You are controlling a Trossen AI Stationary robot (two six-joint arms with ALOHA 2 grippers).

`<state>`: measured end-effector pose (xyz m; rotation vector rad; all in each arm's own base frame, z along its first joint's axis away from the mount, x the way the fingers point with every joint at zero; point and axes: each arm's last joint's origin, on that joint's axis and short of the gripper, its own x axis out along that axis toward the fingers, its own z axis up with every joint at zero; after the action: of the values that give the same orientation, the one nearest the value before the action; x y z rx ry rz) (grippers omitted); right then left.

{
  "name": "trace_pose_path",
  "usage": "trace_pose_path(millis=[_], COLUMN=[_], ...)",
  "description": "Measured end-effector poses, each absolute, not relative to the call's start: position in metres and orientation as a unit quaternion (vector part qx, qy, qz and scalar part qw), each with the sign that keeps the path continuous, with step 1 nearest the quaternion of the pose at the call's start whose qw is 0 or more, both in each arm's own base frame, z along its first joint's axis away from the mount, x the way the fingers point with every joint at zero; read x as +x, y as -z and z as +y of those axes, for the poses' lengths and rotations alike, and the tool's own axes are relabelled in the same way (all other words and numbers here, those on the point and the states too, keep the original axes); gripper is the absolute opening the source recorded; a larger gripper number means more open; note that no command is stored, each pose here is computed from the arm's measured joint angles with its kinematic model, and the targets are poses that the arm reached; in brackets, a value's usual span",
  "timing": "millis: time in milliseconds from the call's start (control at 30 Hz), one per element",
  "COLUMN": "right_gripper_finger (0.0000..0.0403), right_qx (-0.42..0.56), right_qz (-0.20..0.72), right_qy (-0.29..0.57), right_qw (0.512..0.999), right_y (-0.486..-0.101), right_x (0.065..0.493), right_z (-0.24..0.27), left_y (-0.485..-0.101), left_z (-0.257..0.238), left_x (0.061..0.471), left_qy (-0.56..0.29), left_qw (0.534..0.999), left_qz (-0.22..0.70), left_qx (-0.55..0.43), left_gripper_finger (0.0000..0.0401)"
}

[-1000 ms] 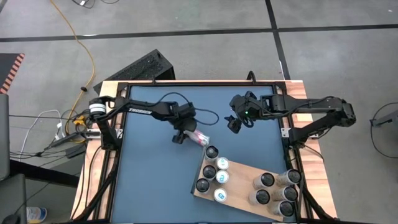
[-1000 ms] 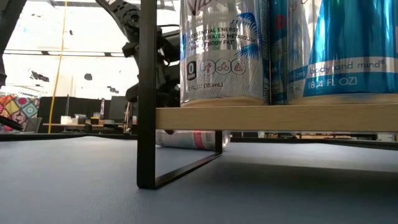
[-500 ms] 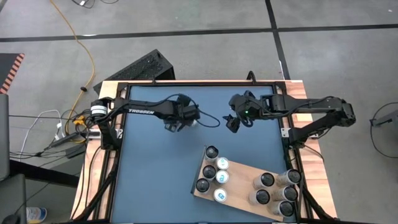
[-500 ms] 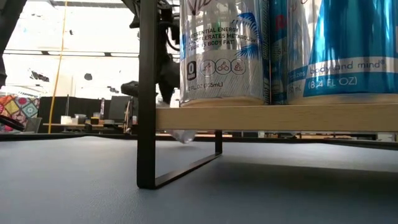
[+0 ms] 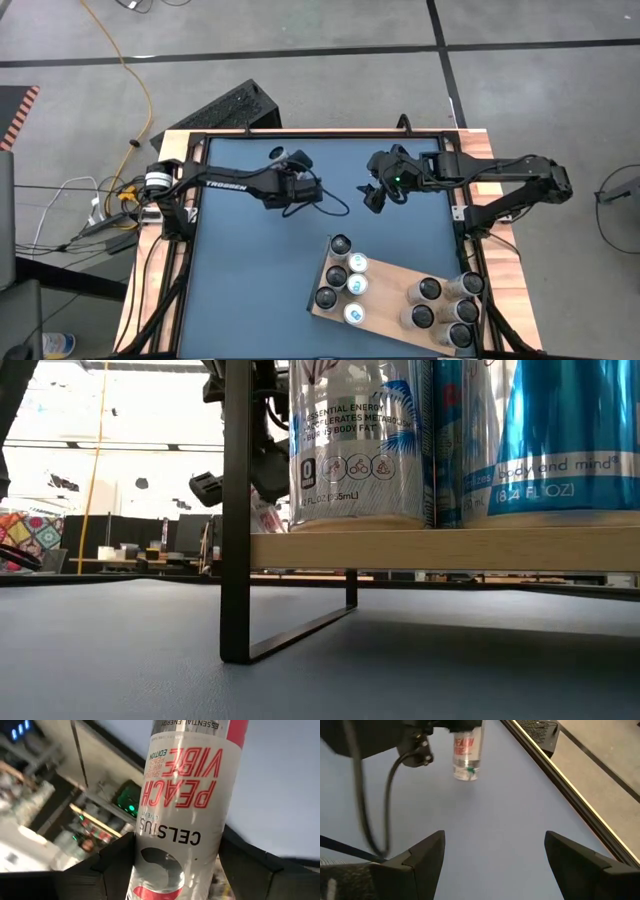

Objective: Place canned beverage on shelf
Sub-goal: Put the white pink soda can on the shelf

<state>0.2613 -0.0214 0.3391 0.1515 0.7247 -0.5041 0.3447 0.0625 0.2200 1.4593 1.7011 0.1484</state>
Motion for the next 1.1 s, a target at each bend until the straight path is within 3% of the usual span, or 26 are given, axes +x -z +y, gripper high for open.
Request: trace_pose_path(millis=[133, 333, 533, 800, 933, 1100], right_gripper_finger=[0.032, 0.032, 0.032, 0.032, 0.032, 0.032], right_qx=[0.074, 0.053, 0.034, 0.027, 0.027, 0.028], right_qz=[0.351, 0.357, 0.361, 0.363, 0.363, 0.363], right_qy=[0.242, 0.233, 0.225, 0.223, 0.223, 0.223], right_qw=[0.902, 0.903, 0.904, 0.904, 0.904, 0.904], right_y=[-0.339, -0.339, -0.339, -0.339, -0.339, -0.339], right_x=[0.261, 0.261, 0.261, 0.261, 0.261, 0.261], right_z=[-0.021, -0.021, -0.021, -0.021, -0.021, -0.021], left_y=[-0.215, -0.199, -0.175, -0.138, -0.136, -0.144], left_z=[0.055, 0.051, 0.037, 0.013, 0.003, -0.003], left_x=[0.344, 0.342, 0.33, 0.303, 0.301, 0.312], left_qy=[-0.006, -0.105, -0.103, -0.043, -0.036, -0.033], left_qw=[0.361, 0.307, 0.312, 0.25, 0.25, 0.286], left_qz=[0.684, 0.682, 0.673, 0.663, 0.652, 0.635], left_qx=[0.634, 0.656, 0.663, 0.705, 0.715, 0.717], left_gripper_finger=[0.0248, 0.0247, 0.0247, 0.0249, 0.0262, 0.0281])
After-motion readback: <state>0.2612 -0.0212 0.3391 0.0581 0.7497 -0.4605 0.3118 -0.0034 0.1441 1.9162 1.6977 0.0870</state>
